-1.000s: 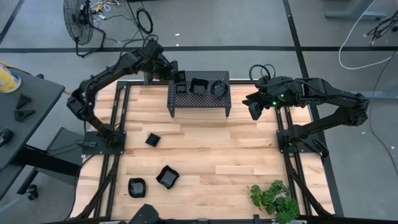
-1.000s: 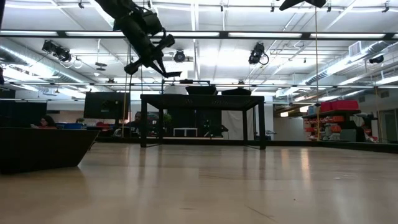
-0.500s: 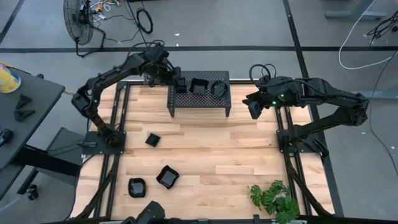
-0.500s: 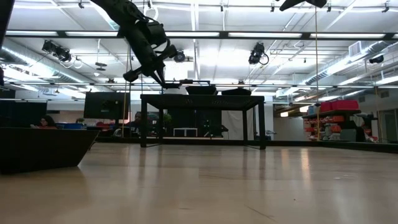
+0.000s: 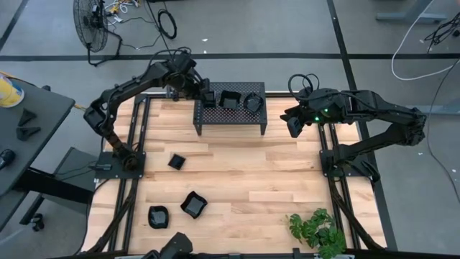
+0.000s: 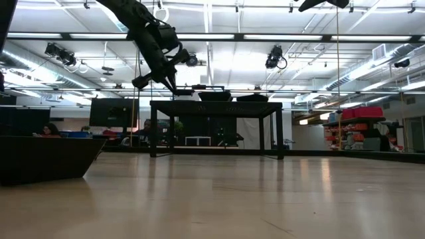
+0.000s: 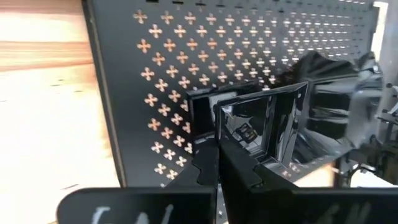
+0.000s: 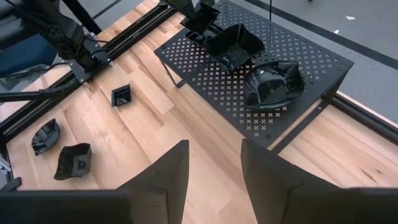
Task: Pick & Place Mini shaped plates
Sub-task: Stack the square plate on top of the other square plate on the shelf
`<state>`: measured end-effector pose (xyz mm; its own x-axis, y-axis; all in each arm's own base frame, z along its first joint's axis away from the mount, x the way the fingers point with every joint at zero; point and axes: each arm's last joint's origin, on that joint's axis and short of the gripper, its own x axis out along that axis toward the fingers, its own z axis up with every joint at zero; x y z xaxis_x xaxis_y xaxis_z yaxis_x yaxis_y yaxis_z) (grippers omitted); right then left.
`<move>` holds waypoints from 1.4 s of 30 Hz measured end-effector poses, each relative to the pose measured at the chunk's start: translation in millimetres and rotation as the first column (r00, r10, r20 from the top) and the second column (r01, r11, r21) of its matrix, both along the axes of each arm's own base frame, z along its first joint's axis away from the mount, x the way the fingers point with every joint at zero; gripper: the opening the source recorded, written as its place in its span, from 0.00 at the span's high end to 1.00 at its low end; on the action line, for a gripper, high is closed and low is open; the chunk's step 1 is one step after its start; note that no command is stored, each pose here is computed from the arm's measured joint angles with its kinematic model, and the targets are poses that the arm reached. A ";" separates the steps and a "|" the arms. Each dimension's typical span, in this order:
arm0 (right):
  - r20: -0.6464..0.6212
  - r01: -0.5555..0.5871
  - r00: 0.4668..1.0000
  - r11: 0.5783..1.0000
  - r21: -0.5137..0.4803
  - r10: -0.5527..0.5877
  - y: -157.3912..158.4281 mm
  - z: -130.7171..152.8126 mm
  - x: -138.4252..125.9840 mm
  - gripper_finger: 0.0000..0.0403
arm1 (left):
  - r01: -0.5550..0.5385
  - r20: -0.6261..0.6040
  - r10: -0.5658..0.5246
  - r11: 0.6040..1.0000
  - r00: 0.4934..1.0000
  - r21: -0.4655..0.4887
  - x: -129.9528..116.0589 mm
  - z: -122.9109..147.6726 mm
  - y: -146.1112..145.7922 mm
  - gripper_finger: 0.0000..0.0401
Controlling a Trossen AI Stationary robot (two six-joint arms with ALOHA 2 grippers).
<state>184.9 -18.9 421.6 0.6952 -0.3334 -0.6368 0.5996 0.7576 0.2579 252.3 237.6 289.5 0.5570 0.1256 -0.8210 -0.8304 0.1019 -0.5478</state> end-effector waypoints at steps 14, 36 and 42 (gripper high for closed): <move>0.000 0.000 1.000 1.000 0.000 0.000 0.0 0.0 0.0 0.63 | 0.004 -0.028 -0.005 1.000 1.000 -0.018 4.3 -11.4 4.2 0.98; 0.012 0.030 0.999 0.999 0.022 -0.030 -0.2 0.0 -0.1 0.63 | 0.010 -0.028 -0.010 1.000 1.000 0.001 6.1 -11.0 3.7 0.82; 0.013 0.031 0.999 0.999 0.022 -0.031 -0.2 0.0 -0.1 0.63 | 0.003 -0.028 -0.003 1.000 1.000 0.001 3.5 -9.9 5.0 0.75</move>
